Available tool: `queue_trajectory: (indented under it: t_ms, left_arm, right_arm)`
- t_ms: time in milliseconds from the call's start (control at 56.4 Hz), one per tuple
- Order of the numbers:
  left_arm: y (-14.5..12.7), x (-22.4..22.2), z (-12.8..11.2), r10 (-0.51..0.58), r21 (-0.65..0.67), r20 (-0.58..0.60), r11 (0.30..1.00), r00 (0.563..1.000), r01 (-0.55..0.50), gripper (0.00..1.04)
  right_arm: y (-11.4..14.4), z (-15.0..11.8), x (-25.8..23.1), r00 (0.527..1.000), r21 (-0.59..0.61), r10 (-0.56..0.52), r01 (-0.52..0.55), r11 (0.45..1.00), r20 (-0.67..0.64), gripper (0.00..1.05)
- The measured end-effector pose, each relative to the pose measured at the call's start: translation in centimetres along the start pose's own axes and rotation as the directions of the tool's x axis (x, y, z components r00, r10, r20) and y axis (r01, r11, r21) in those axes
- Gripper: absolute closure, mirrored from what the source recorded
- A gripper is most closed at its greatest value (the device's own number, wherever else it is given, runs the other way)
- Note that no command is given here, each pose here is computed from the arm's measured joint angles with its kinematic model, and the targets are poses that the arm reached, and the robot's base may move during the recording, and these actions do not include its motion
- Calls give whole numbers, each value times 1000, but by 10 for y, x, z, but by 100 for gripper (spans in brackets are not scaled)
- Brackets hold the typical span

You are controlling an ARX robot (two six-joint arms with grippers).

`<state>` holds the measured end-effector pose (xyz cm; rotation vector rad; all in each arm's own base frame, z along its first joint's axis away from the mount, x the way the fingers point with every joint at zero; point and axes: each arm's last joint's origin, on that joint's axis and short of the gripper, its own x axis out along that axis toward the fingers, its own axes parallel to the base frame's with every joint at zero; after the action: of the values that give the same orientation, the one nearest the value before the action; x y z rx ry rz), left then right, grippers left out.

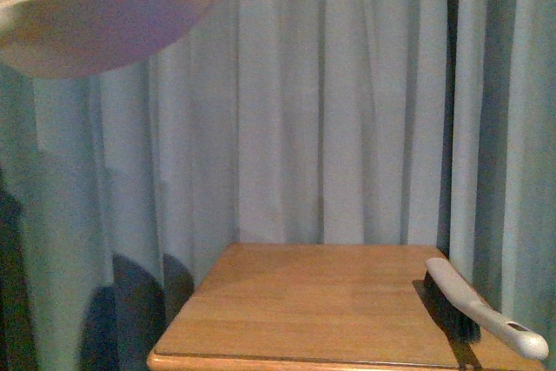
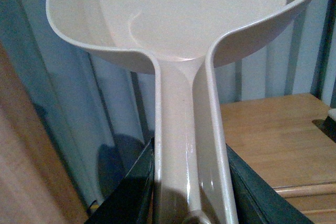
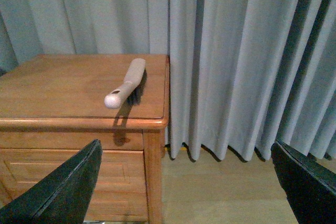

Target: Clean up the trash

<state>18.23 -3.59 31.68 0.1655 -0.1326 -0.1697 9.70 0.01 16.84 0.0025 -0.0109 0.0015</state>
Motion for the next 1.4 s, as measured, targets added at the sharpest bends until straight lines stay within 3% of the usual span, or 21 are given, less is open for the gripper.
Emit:
queue_trajectory:
  t_ms: [354,727,851,957,1028,1169,1400]
  left_arm:
    - [29,-86,0,26,-10,98,1000,995,-25,76]
    - [33,-92,-21,5,-45,63,999,998,-2,76]
    - [33,-93,-21,7,-49,65,999,998,-4,76]
    - [33,-93,-21,6,-50,65,999,998,-3,76]
    - [33,-93,-21,7,-50,65,999,998,-4,76]
    - [33,-93,-21,8,-50,65,999,998,-4,76]
    - [33,-93,-21,8,-50,65,999,998,-4,76]
  right_arm:
    - [0,0,0,1000,0,0,0,1000,0,7]
    - [0,0,0,1000,0,0,0,1000,0,7]
    - [3,8,5,951,-113,-303,308,945,63,7]
    - [2,2,13,895,-182,-444,431,884,-39,7]
    - [5,8,23,906,-197,-411,387,901,-103,7]
    - [15,47,67,932,-137,-274,247,959,-238,7]
    - [40,77,150,865,-68,-152,136,988,-478,7]
